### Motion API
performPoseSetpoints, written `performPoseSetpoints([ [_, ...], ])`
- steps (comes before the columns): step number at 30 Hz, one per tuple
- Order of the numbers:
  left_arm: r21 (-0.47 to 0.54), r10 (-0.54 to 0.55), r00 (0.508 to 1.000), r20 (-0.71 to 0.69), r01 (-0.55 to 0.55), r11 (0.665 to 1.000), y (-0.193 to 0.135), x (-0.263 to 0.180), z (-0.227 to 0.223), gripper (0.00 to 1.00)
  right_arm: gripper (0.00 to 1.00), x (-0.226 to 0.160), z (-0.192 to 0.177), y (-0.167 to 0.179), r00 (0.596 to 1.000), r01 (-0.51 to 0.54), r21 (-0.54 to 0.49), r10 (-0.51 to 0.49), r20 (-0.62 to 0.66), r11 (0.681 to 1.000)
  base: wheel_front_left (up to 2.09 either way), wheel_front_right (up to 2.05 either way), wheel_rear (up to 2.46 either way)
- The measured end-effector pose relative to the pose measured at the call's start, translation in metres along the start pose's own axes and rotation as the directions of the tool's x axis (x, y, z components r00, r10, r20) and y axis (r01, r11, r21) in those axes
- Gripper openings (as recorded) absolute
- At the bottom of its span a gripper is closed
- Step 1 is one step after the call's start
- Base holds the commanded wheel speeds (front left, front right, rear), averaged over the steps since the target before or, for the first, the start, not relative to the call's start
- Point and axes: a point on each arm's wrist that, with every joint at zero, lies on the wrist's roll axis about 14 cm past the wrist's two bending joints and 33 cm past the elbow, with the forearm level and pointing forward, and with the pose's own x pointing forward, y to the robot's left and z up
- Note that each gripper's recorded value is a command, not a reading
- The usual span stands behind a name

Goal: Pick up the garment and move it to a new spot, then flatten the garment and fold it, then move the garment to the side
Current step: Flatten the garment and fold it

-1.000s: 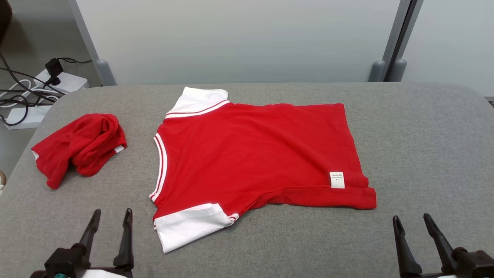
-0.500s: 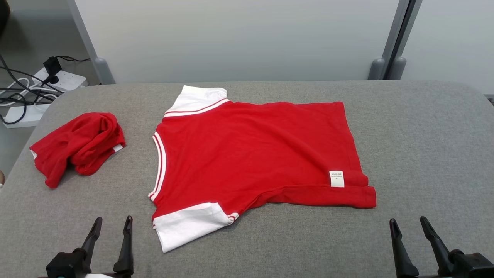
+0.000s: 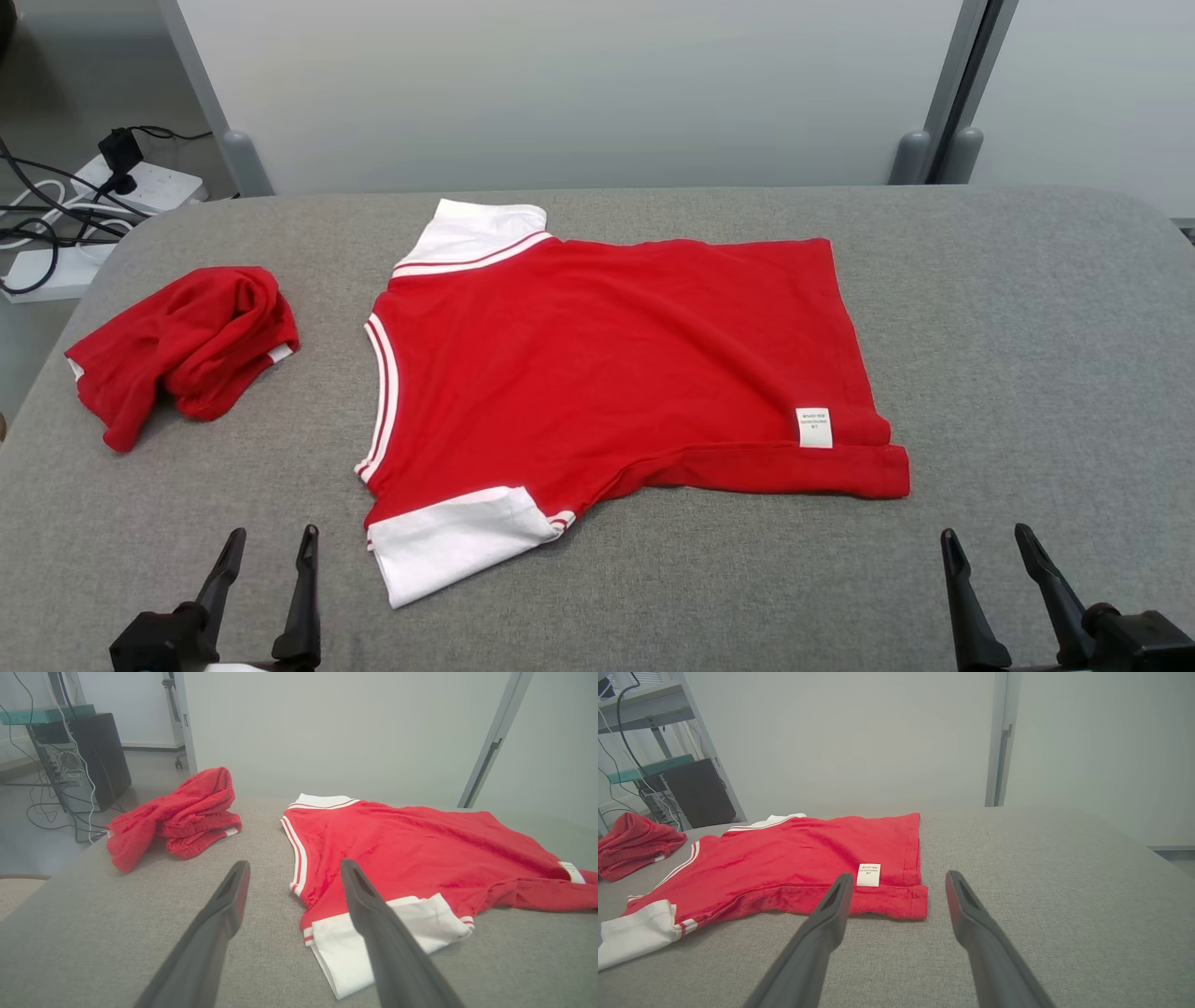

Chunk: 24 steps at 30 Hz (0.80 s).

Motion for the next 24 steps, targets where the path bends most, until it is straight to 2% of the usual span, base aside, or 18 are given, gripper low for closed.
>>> performPoseSetpoints([
  [10, 0.011, -0.01, 1.0, -0.018, 0.01, 1.0, -0.001, 0.005, -0.005, 1.0, 1.0, 0.006, -0.002, 0.0, 1.0, -0.001, 0.003, 0.001, -0.007, 1.0, 0.0, 0.0, 0.0],
  [16, -0.011, -0.086, 0.996, -0.018, 0.085, 0.996, -0.025, 0.025, -0.002, 1.0, 1.0, 0.022, -0.001, -0.002, 0.999, -0.029, -0.023, 0.029, -0.014, 0.999, 0.0, 0.0, 0.0],
  [24, -0.057, -0.196, 0.956, -0.217, 0.188, 0.981, -0.054, 0.044, -0.031, 1.0, 1.0, 0.047, -0.02, -0.012, 0.989, -0.073, -0.045, 0.066, -0.133, 0.996, 0.0, 0.0, 0.0],
])
